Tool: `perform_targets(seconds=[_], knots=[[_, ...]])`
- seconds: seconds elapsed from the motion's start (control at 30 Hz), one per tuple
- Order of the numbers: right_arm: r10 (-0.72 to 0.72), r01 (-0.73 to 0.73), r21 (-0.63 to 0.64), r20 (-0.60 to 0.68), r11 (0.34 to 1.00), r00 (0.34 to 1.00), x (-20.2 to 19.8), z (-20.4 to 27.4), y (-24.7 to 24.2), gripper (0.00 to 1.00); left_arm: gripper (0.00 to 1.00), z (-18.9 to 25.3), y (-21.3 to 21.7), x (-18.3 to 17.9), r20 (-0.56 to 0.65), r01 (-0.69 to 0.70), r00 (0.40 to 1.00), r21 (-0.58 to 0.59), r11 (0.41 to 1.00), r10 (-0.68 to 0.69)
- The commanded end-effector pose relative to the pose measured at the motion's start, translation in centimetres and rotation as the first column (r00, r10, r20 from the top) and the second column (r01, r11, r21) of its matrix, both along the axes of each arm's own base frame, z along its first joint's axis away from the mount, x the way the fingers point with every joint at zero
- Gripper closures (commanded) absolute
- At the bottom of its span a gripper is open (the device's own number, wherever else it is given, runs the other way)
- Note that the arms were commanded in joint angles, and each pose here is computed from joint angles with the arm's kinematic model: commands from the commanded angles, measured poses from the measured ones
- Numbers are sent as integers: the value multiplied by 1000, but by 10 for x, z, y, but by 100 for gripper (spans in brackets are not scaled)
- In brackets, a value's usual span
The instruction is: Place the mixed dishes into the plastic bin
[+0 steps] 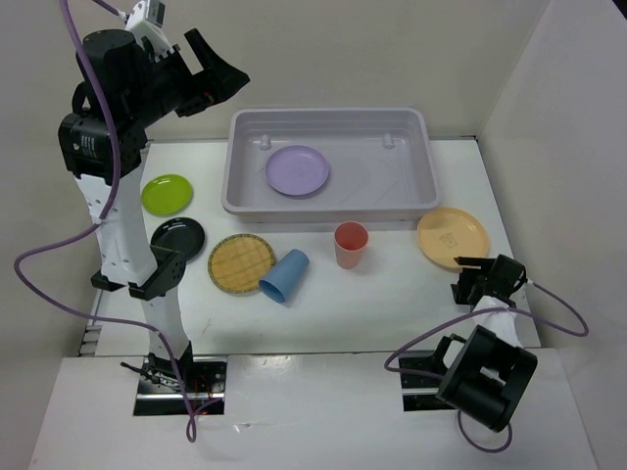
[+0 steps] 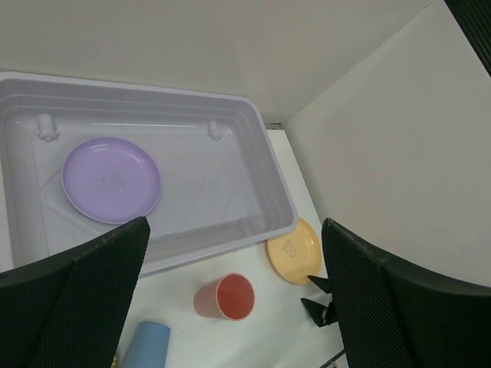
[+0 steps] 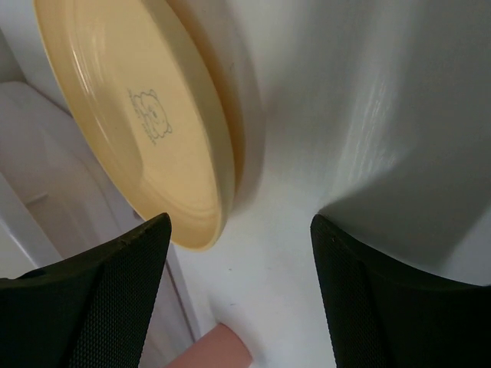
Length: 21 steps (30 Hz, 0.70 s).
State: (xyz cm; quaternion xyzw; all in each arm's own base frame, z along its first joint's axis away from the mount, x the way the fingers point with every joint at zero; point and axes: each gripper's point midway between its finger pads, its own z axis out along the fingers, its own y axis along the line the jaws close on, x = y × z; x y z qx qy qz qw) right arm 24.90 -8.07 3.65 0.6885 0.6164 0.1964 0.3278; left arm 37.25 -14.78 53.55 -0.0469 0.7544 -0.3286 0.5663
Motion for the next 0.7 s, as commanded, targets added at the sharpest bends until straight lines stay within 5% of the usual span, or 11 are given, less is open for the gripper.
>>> perform_targets(seconds=[0.0,0.33,0.67], knots=[[-33,36,-48,60,998,998,16,4,-16,21,1,20,5,-21,69,5,998,7,1000,-6],[25,-24,12,-39,1000,999,34,-34,-11,34,1,21,7,-24,69,-4,998,8,1000,3],[19,-18,24,-71,1000,997,31,-36,-11,85,1,26,8,-28,87,-4,996,4,1000,4]])
